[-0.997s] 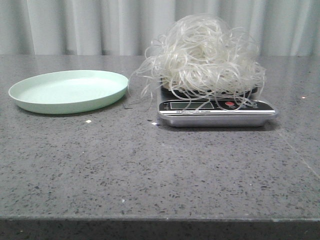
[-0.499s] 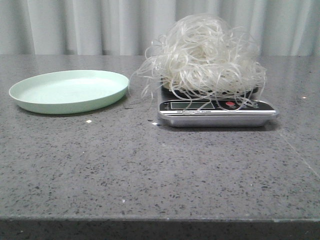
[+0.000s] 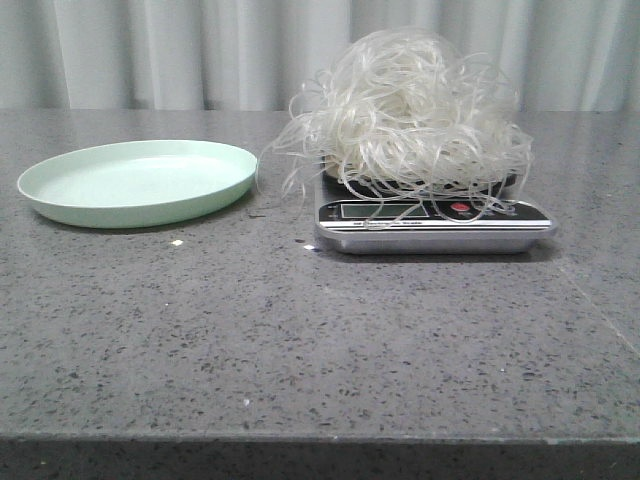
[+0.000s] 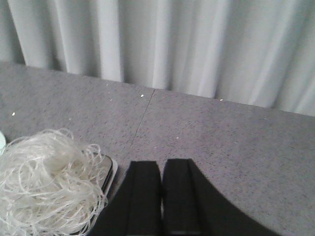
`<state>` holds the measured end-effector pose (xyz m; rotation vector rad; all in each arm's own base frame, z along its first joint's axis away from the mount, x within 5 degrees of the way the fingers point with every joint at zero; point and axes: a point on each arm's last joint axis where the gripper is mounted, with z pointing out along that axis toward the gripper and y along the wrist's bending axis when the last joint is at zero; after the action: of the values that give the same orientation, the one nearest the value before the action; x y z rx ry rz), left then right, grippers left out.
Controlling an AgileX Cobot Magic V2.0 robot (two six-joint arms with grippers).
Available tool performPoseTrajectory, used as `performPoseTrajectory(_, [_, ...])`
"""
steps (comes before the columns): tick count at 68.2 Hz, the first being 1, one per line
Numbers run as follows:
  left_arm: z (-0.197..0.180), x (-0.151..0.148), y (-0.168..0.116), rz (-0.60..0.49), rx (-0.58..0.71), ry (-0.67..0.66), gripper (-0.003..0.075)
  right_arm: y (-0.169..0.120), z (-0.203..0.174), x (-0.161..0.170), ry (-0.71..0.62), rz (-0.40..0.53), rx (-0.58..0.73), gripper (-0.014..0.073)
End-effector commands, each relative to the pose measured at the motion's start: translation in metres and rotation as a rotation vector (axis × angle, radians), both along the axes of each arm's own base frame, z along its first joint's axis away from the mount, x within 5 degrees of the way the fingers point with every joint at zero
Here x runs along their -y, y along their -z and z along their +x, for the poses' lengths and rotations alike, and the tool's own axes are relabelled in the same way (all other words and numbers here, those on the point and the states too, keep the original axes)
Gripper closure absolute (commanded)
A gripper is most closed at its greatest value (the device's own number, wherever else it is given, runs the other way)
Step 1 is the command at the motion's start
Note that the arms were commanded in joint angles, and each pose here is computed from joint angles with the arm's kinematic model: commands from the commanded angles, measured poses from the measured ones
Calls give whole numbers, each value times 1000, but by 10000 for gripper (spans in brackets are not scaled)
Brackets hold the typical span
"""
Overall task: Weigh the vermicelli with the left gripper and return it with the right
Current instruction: 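Withdraw the left gripper and let the scale weigh the noodles, then lower the right gripper into the vermicelli on the scale and grasp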
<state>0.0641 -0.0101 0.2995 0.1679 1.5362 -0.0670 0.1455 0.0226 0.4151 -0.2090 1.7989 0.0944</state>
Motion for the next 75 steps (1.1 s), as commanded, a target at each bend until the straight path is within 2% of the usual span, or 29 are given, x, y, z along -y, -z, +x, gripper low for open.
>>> performPoseTrajectory(1, [-1, -1, -17, -35, 102, -7, 584, -25, 18, -12, -72, -54, 40, 282])
performPoseTrajectory(7, [-1, -1, -17, -35, 102, -7, 584, -33, 33, -24, -128, -58, -11, 173])
performPoseTrajectory(13, [-1, -1, -17, -35, 102, -7, 584, -38, 49, -39, -189, -45, -62, 114])
performPoseTrajectory(22, [-1, -1, -17, -35, 102, -7, 583, -43, 71, -61, -271, -28, -141, 106])
performPoseTrajectory(34, [-1, -1, -17, -35, 102, -7, 584, -35, 108, -91, -373, -25, -318, 95])
performPoseTrajectory(47, [-1, -1, -17, -35, 102, -7, 584, -9, 153, -117, -465, -39, -434, -14])
performPoseTrajectory(59, [-1, -1, -17, -35, 102, -7, 583, 23, 180, -127, -481, -77, -536, -18])
performPoseTrajectory(75, [-1, -1, -16, -34, 92, -6, 583, 63, 197, -133, -496, -125, -705, -18])
